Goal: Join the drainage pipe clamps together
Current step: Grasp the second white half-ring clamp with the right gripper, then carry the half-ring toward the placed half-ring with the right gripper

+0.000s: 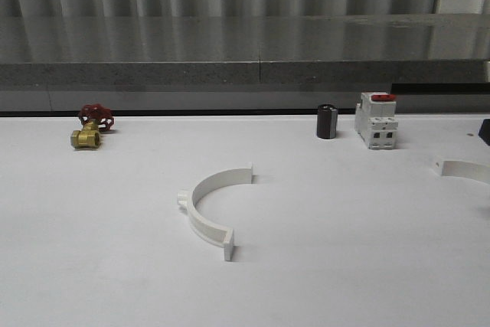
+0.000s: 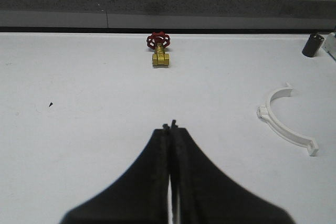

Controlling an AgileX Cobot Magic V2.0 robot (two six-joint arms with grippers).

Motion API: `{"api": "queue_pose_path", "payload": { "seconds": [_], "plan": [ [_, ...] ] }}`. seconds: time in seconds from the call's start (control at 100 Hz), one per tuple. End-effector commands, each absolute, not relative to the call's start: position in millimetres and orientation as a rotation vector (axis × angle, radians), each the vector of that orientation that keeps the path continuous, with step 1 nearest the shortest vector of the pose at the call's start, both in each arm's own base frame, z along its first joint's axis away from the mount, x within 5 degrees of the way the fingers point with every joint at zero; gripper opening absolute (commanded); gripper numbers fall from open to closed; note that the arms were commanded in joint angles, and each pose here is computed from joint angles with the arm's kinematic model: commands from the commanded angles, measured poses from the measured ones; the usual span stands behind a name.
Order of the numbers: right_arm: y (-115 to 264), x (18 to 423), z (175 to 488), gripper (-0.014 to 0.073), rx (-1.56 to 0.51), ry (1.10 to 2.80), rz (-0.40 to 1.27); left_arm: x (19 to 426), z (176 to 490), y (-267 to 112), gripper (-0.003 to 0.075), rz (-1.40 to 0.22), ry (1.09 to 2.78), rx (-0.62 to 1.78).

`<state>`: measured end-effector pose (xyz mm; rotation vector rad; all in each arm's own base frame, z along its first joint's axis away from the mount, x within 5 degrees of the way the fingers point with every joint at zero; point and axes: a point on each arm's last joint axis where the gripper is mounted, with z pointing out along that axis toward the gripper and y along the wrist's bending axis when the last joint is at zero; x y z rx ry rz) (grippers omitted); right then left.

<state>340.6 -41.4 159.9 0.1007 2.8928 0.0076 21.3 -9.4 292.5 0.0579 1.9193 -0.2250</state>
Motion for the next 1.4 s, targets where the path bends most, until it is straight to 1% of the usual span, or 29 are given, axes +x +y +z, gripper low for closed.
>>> {"api": "queue_pose_path", "payload": {
  "seconds": [0.0,0.04,0.09,0.16,0.21,0.23,0.24,0.31,0.41,0.54,0.71,0.82,1.01,1.15,1.39],
  "plan": [
    [-45.1,350.3,176.6,0.0545,0.065,2.787,-0.031,23.0,306.1,-9.6,-0.0020,-0.243,1.838,0.042],
    [-45.4,351.7,174.1,0.0527,0.066,2.783,-0.032,23.0,306.1,-9.6,-0.0020,-0.243,1.838,0.042],
    [-45.6,352.9,171.8,0.0477,0.064,2.781,-0.034,23.0,306.1,-9.6,-0.0020,-0.243,1.838,0.042],
    [-45.4,353.8,170.7,0.0353,0.063,2.776,-0.034,23.0,306.1,-9.6,-0.0020,-0.243,1.838,0.042],
    [-45.1,354.1,170.8,0.0242,0.062,2.774,-0.035,23.0,306.1,-9.6,-0.0020,-0.243,1.838,0.042],
    [-45.2,354.3,171.0,0.0217,0.062,2.773,-0.035,23.0,306.1,-9.6,-0.0020,-0.243,1.838,0.042],
    [-45.2,354.2,171.0,0.0185,0.062,2.773,-0.035,23.0,306.1,-9.6,-0.0020,-0.243,1.838,0.042],
    [-44.6,354.9,172.3,0.0132,0.062,2.776,-0.033,23.0,306.1,-9.6,-0.0020,-0.243,1.838,0.042],
    [-39.6,356.4,177.8,0.0132,0.057,2.777,-0.026,23.0,306.1,-9.6,-0.0020,-0.243,1.838,0.042],
    [-26.1,356.9,195.9,0.0132,0.080,2.751,-0.024,23.0,306.1,-9.6,-0.0020,-0.243,1.838,0.042],
    [0.3,348.4,217.8,0.0132,0.209,2.737,0.014,23.0,306.1,-9.6,-0.0020,-0.243,1.838,0.042],
    [21.5,340.2,226.3,0.0132,0.211,2.761,0.042,23.0,306.1,-9.6,-0.0020,-0.243,1.838,0.042],
    [69.0,327.1,227.4,0.0132,0.139,2.825,0.082,23.0,306.1,-9.6,-0.0020,-0.243,1.838,0.042],
    [103.4,318.2,227.0,0.0132,0.147,2.829,0.123,23.0,306.1,-9.6,-0.0020,-0.243,1.838,0.042],
    [142.8,308.3,212.2,0.0132,0.117,2.865,0.127,23.0,306.1,-9.6,-0.0020,-0.243,1.838,0.042]
  ]
}}
